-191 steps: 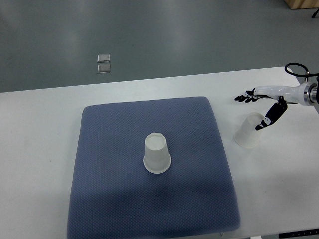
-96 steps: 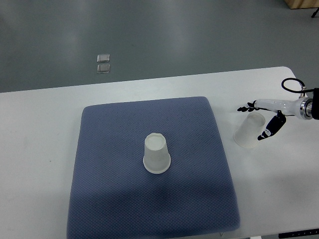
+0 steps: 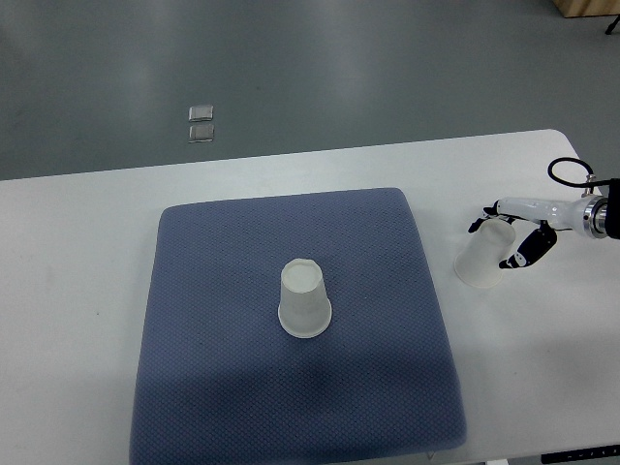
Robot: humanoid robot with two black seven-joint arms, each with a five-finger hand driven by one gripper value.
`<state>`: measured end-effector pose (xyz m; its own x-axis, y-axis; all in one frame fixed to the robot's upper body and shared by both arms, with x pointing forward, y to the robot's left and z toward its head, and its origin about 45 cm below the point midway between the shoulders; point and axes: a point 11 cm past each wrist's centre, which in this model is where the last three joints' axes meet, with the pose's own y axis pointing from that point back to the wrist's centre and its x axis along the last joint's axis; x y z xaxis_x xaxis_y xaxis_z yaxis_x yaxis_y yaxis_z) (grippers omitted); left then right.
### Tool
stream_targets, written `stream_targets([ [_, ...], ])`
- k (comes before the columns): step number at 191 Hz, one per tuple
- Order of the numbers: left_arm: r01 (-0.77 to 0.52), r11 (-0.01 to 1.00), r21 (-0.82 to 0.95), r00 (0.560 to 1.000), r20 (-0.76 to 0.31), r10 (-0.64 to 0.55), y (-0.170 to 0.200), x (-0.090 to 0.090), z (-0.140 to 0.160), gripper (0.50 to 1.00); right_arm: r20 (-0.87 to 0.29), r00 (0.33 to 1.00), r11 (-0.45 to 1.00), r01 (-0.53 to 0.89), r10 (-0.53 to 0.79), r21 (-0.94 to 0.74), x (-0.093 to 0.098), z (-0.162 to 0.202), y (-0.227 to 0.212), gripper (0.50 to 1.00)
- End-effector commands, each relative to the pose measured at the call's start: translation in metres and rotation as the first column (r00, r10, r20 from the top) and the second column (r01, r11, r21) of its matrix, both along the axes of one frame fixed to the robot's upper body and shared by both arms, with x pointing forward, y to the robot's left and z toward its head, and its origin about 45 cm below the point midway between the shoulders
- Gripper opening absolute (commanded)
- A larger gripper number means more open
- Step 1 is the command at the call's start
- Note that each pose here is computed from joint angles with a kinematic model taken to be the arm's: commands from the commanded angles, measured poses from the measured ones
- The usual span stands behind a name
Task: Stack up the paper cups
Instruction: 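Close the right hand fingers around the white paper cup, then lift the cup with the right hand and carry it over the cup on the pad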
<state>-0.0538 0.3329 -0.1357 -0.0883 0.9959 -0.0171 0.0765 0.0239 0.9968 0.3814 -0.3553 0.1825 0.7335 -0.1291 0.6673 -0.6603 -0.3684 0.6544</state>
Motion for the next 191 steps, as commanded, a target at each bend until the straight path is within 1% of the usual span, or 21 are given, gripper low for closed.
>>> stream_targets([
  [1,0.0,1.0,0.0,1.0,0.0,0.0,0.0,0.0,0.0,1.0,0.001,1.0,1.0,-0.002,0.002,0.001,0.0,0.0,0.001,0.725],
  [28,0.0,1.0,0.0,1.0,0.0,0.0,0.0,0.0,0.0,1.0,-0.005,1.0,1.0,-0.012,0.012,0.01,0.0,0.001,0.002,0.721],
  [39,0.0,1.0,0.0,1.0,0.0,0.0,0.0,0.0,0.0,1.0,-0.001,1.0,0.999,-0.025,0.025,0.024,0.0,0.003,0.004,0.693],
  [63,0.0,1.0,0.0,1.0,0.0,0.0,0.0,0.0,0.0,1.0,0.006,0.999,0.999,-0.034,0.034,0.033,0.002,0.008,0.006,0.69],
  [85,0.0,1.0,0.0,1.0,0.001,0.0,0.0,0.0,0.0,1.0,0.01,0.998,0.996,-0.069,0.068,0.054,0.013,0.028,0.015,0.69],
  [97,0.0,1.0,0.0,1.0,0.0,0.0,0.0,0.0,0.0,1.0,0.003,0.997,0.995,-0.08,0.08,0.066,0.016,0.035,0.018,0.69],
  [112,0.001,1.0,0.0,1.0,-0.001,-0.001,0.0,0.0,0.0,1.0,0.021,0.994,0.99,-0.11,0.109,0.092,0.021,0.052,0.029,0.69],
  [131,0.0,1.0,0.0,1.0,0.0,0.0,0.0,0.0,0.0,1.0,0.041,0.986,0.977,-0.165,0.161,0.134,0.025,0.077,0.048,0.693],
  [141,0.0,1.0,0.0,1.0,0.0,0.0,0.0,0.0,0.0,1.0,0.049,0.976,0.964,-0.215,0.21,0.155,0.025,0.093,0.063,0.693],
  [165,0.0,1.0,0.0,1.0,0.0,0.0,0.0,0.0,0.0,1.0,0.068,0.944,0.922,-0.329,0.322,0.203,0.019,0.12,0.102,0.695],
  [191,0.001,1.0,0.0,1.0,0.001,-0.001,0.0,0.0,0.0,1.0,0.098,0.904,0.873,-0.428,0.417,0.231,0.012,0.13,0.145,0.695],
])
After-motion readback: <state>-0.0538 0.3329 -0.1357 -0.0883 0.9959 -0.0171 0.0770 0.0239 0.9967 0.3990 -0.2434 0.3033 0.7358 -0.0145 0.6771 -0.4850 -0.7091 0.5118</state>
